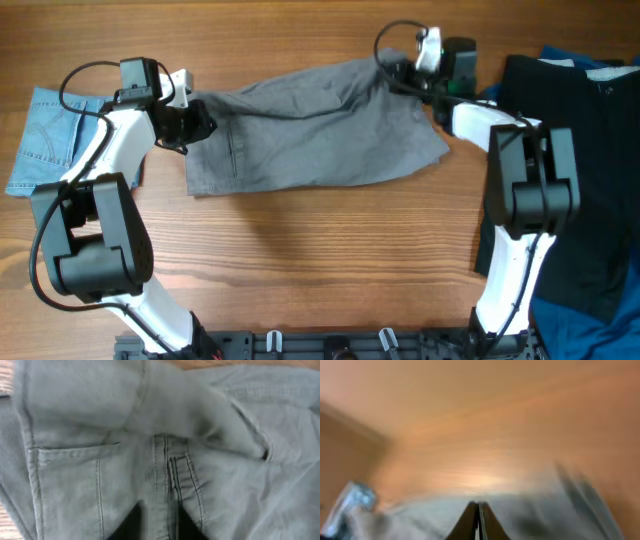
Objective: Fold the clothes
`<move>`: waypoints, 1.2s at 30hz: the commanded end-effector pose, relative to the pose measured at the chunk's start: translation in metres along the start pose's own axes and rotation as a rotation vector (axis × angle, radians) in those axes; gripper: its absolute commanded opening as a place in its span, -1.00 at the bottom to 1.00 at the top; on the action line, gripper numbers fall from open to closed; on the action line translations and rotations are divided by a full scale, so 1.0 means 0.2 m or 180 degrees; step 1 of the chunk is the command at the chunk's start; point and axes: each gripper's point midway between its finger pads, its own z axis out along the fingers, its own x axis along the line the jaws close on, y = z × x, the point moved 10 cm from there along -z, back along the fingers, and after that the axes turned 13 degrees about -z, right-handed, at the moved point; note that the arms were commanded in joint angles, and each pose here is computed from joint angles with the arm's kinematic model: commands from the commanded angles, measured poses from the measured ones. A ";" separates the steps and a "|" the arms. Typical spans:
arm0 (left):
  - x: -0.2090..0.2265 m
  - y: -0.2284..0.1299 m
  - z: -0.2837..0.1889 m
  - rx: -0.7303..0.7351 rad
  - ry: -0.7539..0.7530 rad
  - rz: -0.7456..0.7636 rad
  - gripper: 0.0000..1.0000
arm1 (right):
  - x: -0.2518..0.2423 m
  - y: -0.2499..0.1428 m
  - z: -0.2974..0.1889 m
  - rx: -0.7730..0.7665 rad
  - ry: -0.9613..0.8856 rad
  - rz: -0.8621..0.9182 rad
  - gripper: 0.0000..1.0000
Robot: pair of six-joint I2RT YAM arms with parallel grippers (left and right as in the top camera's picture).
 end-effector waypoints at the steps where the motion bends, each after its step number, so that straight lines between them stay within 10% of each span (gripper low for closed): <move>1: 0.00 0.01 -0.01 -0.0021 0.0016 0.0022 0.18 | 0.05 0.20 -0.07 -0.0245 0.0342 0.0262 -0.91; 6: -0.04 0.10 -0.09 -0.0142 -0.0308 0.0038 0.16 | -0.15 -0.01 -0.22 0.0640 -0.0179 0.0629 -0.87; 7: -0.08 0.12 -0.12 -0.0101 -0.0608 0.0072 -0.67 | -0.16 -0.07 -0.24 0.0872 -0.0201 0.0797 -0.88; 8: -0.12 0.10 -0.12 0.0014 -0.0844 0.0097 -0.92 | -0.15 -0.11 -0.25 0.1030 -0.0203 0.0908 -0.91; 16: -0.61 -0.27 0.13 0.0415 -0.0606 0.1585 -0.92 | 0.04 -0.16 -0.49 0.2121 -0.0929 0.0739 -0.91; 27: -0.73 -0.48 0.59 0.0592 -0.0719 0.1996 -0.90 | 0.08 -0.47 -0.58 0.3154 -0.1759 0.0958 -0.91; 33: -0.63 0.04 0.58 -0.1255 -0.0351 0.1104 -0.86 | 0.06 -0.48 -0.60 0.3239 -0.1964 0.0870 -0.91; 36: -0.53 0.39 0.33 -0.1326 -0.0953 0.0584 -0.91 | 0.06 -0.49 -0.62 0.3330 -0.2027 0.0855 -0.91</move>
